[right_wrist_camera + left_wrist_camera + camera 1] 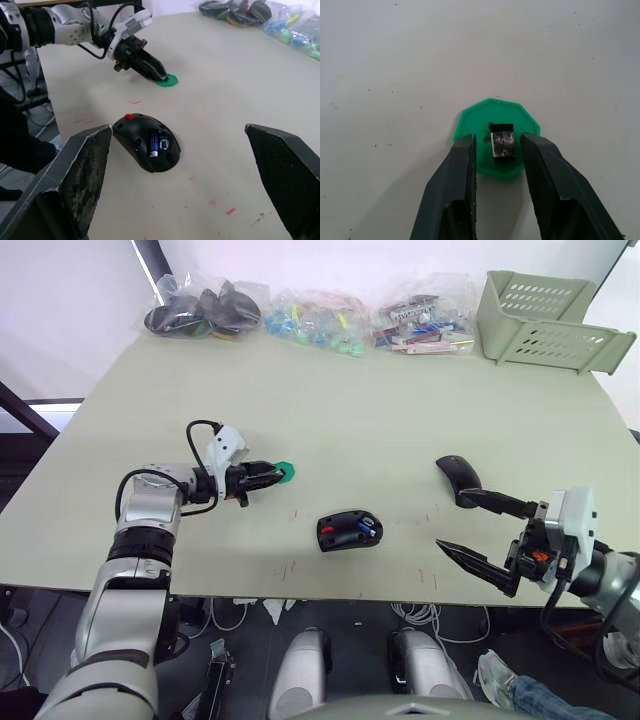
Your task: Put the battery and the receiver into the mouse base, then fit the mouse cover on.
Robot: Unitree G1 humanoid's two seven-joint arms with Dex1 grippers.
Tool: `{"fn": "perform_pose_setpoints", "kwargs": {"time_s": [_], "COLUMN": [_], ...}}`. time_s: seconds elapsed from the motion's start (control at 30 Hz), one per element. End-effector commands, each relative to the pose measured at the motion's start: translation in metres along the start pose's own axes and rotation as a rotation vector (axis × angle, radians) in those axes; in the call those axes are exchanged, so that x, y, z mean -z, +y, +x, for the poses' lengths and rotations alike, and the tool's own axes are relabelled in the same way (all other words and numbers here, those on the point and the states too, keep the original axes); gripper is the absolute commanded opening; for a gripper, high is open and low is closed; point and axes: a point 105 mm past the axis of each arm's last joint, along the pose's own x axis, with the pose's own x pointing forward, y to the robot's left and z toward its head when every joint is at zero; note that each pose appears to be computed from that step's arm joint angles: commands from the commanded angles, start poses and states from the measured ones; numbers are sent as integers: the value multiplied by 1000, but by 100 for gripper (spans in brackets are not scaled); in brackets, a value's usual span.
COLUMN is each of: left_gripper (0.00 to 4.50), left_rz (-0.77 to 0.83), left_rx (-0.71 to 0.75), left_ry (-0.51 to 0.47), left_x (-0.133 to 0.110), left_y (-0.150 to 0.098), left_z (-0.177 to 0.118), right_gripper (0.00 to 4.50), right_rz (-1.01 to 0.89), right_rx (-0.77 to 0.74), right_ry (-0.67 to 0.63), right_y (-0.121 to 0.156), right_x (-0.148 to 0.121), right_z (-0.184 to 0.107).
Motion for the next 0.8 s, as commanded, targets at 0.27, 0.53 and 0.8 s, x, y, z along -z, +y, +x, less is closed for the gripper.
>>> {"fn": "perform_pose_setpoints", "kwargs": {"time_s": [0.27, 0.53, 0.8], "left_gripper": [151, 151, 83], "left_rz": [42, 49, 53], "left_rx": [-3, 0, 5], "left_ry": [9, 12, 8], "left_x": [-1, 1, 1], "left_y": [3, 1, 0], "left_z": [-3, -2, -1], "right_gripper": [450, 450, 450], "right_rz": [-15, -13, -14], "right_rx": [-15, -19, -21], "right_ry": [-27, -23, -20], "right_y": [5, 5, 5], "right_x": [-7, -6, -5], "right_z": [0, 0, 0]}}
